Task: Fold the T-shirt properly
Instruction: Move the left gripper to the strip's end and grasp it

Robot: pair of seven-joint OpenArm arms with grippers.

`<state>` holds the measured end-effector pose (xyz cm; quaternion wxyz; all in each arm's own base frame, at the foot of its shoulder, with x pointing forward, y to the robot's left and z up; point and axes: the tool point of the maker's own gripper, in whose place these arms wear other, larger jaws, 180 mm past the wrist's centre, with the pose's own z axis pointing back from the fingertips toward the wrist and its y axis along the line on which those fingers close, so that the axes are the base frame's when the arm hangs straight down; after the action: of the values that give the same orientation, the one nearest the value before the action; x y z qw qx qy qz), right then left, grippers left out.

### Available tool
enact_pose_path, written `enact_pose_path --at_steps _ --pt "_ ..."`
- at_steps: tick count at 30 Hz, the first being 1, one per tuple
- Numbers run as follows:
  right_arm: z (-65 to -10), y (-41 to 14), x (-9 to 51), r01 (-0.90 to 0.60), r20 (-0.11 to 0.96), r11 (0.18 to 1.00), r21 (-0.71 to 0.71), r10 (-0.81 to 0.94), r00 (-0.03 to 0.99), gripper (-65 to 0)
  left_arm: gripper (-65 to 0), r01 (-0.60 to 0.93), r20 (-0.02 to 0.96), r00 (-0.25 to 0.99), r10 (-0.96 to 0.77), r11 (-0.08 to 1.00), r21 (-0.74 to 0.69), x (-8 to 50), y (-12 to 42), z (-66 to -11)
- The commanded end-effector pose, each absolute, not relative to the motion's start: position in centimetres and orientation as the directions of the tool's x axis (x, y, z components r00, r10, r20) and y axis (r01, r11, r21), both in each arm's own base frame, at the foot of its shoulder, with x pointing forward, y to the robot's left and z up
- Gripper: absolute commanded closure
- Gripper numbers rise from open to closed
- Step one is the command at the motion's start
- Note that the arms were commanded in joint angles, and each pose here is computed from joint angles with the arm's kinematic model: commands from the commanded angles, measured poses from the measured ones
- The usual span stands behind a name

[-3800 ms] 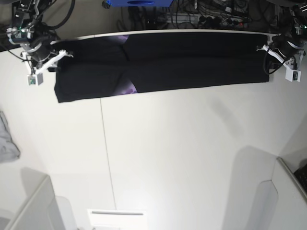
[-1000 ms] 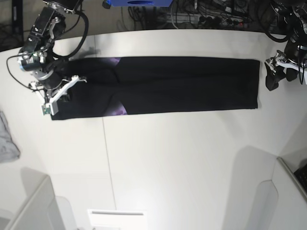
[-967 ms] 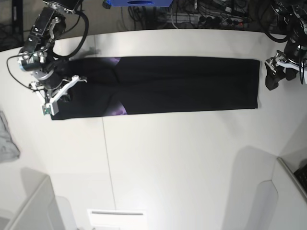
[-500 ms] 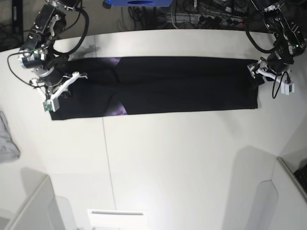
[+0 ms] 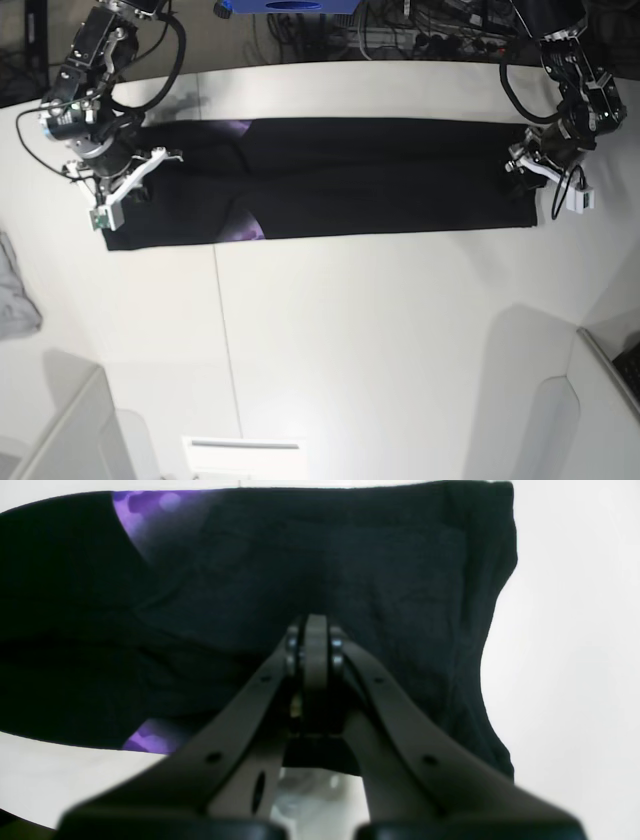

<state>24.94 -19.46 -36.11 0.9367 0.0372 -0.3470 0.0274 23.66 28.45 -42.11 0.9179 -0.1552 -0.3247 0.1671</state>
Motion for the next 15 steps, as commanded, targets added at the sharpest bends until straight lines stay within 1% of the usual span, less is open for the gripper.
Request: enact_pose_path --at_steps 1,4,6,7,12,15 --pt "-34.9 -19.5 25.7 -0.085 0.689 0.995 0.044 0.032 0.724 0.0 -28.5 -0.211 0.509 0.768 0.389 0.904 -0.372 22.7 28.5 -42.7" --pt "-34.9 -19.5 25.7 -0.085 0.689 0.995 0.044 0.032 0.724 0.0 -14.3 -0.210 0.511 0.768 0.387 0.905 -0.369 22.8 28.6 -42.6" --pt "-34.9 -19.5 25.7 -0.085 0.689 0.995 0.044 0.032 0.724 0.0 -2.5 -0.212 0.511 0.767 0.387 0.905 -0.368 22.8 28.7 -42.6" --pt "-34.9 -19.5 25.7 -0.085 0.689 0.995 0.044 0.032 0.724 0.0 0.0 -0.214 0.512 0.766 0.389 0.905 -0.368 22.8 28.8 -42.6" --pt "-34.8 -19.5 25.8 -0.085 0.692 0.995 0.043 0.032 0.721 0.0 0.0 -0.217 0.523 0.759 0.388 0.908 -0.358 22.8 29.3 -42.2" --pt "-34.8 -19.5 25.9 -0.085 0.693 0.995 0.043 0.032 0.720 0.0 0.0 -0.216 0.574 0.729 0.374 0.921 -0.325 23.2 30.9 -40.3"
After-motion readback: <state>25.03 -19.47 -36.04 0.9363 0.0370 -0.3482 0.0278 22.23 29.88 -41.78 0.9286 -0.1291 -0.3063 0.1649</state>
